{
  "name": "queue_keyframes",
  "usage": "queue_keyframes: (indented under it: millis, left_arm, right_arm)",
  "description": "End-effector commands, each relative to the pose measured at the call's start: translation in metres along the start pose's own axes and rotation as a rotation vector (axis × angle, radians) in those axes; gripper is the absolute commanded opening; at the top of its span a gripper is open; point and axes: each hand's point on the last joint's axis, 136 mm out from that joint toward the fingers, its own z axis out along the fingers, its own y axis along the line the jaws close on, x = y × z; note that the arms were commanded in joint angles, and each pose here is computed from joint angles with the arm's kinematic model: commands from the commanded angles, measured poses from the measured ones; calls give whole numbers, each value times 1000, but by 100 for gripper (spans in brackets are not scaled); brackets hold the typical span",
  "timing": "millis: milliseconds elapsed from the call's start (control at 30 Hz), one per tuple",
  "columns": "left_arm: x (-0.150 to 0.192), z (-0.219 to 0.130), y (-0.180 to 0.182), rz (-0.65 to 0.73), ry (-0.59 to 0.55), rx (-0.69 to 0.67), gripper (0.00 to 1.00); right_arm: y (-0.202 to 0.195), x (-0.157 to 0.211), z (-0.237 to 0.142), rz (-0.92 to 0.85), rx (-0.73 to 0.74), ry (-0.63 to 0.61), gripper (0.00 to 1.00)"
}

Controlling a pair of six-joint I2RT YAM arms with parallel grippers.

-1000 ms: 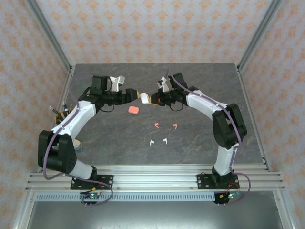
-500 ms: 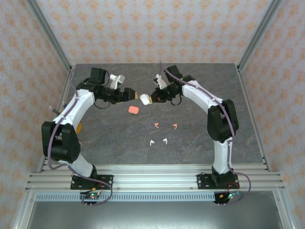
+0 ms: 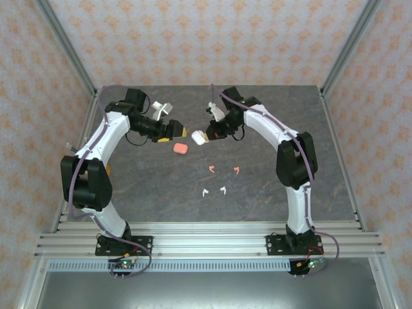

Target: Insert wireless bluetooth earbuds into charging case

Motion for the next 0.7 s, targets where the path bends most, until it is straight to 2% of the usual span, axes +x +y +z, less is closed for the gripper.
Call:
queue_keyframes:
  millis: [0, 300, 667]
  left_arm:
    - [5, -5, -8, 1, 20, 28, 100]
    - [-3, -5, -11, 7, -1, 42, 100]
    - [-10, 4, -7, -16, 54, 98, 100]
  right_arm:
    - [-4, 0, -5, -44, 34, 15, 0]
    - [-8, 9, -14, -92, 86, 50, 0]
    - [-20, 7, -13, -158, 145, 77, 0]
